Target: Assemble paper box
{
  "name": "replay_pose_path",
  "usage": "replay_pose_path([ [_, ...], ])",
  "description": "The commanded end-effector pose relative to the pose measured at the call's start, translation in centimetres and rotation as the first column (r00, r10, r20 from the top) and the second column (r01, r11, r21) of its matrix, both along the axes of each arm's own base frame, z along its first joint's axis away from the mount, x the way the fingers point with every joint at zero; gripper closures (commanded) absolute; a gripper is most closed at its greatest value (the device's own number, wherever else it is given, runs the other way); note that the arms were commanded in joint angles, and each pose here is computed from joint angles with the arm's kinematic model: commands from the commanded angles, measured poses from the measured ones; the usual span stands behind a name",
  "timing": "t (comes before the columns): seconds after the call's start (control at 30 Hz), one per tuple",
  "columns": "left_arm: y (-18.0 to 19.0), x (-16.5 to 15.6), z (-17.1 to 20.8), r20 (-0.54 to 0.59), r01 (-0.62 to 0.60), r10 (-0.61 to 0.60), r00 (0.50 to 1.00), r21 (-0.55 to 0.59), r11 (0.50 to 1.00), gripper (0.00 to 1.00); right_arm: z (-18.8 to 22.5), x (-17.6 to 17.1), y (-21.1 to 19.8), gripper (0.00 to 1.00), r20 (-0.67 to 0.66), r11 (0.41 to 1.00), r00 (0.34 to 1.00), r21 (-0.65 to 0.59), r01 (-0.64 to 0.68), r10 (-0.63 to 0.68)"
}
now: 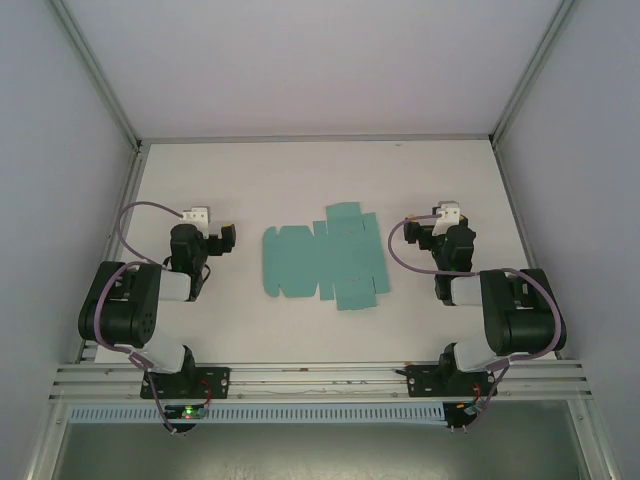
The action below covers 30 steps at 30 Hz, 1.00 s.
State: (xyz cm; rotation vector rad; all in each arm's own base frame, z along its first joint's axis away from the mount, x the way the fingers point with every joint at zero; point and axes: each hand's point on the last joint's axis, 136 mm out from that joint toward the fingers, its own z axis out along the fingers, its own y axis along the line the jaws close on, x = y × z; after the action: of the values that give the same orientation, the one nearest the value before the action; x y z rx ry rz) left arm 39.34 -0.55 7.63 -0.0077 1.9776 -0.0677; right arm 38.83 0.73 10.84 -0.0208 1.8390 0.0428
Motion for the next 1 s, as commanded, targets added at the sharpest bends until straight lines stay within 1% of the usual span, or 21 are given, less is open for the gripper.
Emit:
replay_pose_path([
  [0.0,0.59,0.53,0.96,0.025,-0.016,0.015,1.000,0.004,1.000,0.00,0.43,0.31,-0.47,0.01,0.015,1.000,1.000,0.005,0.017,-0.017],
  [0.63,0.62,0.57,1.03,0.027,-0.016,0.016,0.999,0.003,1.000,0.00,0.47,0.30,-0.48,0.02,0.016,1.000,1.000,0.005,0.017,-0.017],
  [0.67,0.63,0.56,0.97,0.026,-0.016,0.016,1.000,0.002,1.000,0.00,0.48,0.32,-0.46,0.06,0.017,1.000,1.000,0.005,0.016,-0.016],
  [0.7,0.61,0.57,1.00,0.026,-0.016,0.016,1.000,0.003,1.000,0.00,0.48,0.31,-0.45,0.17,0.017,1.000,1.000,-0.002,0.014,-0.014],
  [0.73,0.61,0.56,1.01,0.027,-0.016,0.016,1.000,0.004,1.000,0.00,0.48,0.32,-0.46,0.25,0.016,1.000,1.000,0.005,0.016,-0.016],
  [0.77,0.58,0.56,1.00,0.027,-0.015,0.015,1.000,0.003,1.000,0.00,0.46,0.32,-0.46,0.27,0.016,1.000,1.000,0.006,0.017,-0.017],
  [0.83,0.59,0.58,1.02,0.027,-0.016,0.015,1.000,0.004,1.000,0.00,0.47,0.31,-0.46,0.26,0.016,1.000,1.000,0.006,0.017,-0.017],
  [0.87,0.59,0.55,0.99,0.026,-0.016,0.015,1.000,0.004,1.000,0.00,0.47,0.31,-0.45,0.23,0.016,1.000,1.000,0.006,0.016,-0.016],
  [0.93,0.62,0.55,0.99,0.026,-0.016,0.016,1.000,0.003,1.000,0.00,0.53,0.32,-0.45,0.02,0.018,1.000,1.000,0.005,0.016,-0.016],
  [0.97,0.62,0.58,1.01,0.027,-0.016,0.016,1.000,0.004,1.000,0.00,0.51,0.31,-0.45,0.01,0.018,1.000,1.000,0.005,0.016,-0.016],
])
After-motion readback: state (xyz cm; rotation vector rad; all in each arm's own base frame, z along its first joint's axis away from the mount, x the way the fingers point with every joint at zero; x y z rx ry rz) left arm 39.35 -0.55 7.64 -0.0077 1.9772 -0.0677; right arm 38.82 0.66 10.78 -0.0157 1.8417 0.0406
